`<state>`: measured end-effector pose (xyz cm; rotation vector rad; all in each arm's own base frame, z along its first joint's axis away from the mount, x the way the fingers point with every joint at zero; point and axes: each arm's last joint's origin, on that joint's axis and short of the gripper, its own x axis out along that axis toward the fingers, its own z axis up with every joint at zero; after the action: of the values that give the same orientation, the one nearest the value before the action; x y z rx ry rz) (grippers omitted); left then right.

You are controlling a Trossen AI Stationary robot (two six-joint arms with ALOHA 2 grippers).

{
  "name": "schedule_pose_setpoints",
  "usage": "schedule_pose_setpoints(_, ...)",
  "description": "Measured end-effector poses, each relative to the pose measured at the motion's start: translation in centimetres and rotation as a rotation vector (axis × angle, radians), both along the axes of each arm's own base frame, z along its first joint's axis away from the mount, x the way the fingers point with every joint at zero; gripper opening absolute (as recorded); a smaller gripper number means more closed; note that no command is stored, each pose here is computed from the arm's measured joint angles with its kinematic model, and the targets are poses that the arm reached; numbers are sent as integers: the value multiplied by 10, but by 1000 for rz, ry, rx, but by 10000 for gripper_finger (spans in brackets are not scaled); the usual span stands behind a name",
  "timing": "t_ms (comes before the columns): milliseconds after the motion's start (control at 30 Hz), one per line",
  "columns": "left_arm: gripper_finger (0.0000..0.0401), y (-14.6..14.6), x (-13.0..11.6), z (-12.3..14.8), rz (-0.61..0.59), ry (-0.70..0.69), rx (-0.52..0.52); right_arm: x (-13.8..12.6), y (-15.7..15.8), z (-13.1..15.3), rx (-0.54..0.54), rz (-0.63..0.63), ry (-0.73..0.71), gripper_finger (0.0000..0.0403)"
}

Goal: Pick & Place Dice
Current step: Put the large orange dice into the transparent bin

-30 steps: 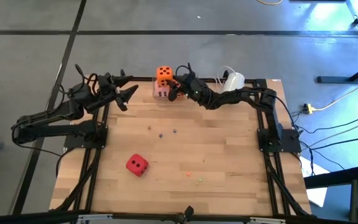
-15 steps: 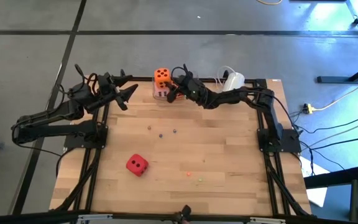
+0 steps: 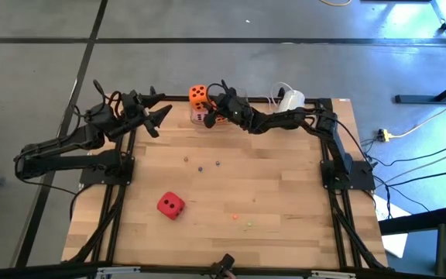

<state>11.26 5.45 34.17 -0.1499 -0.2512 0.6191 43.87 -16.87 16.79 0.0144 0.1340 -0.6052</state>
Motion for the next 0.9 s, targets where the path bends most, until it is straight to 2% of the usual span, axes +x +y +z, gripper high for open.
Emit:
schedule_pose_setpoints(333,269,0,0,0,1,2,2,0,0,0,-14,14,14,168)
schedule_pose_setpoints(700,267,0,0,0,1,1,2,-1,1,-5,3,14,57,269)
schedule_pose_setpoints(900,268,0,0,0,1,1,1,-3,2,4,23,51,84,296)
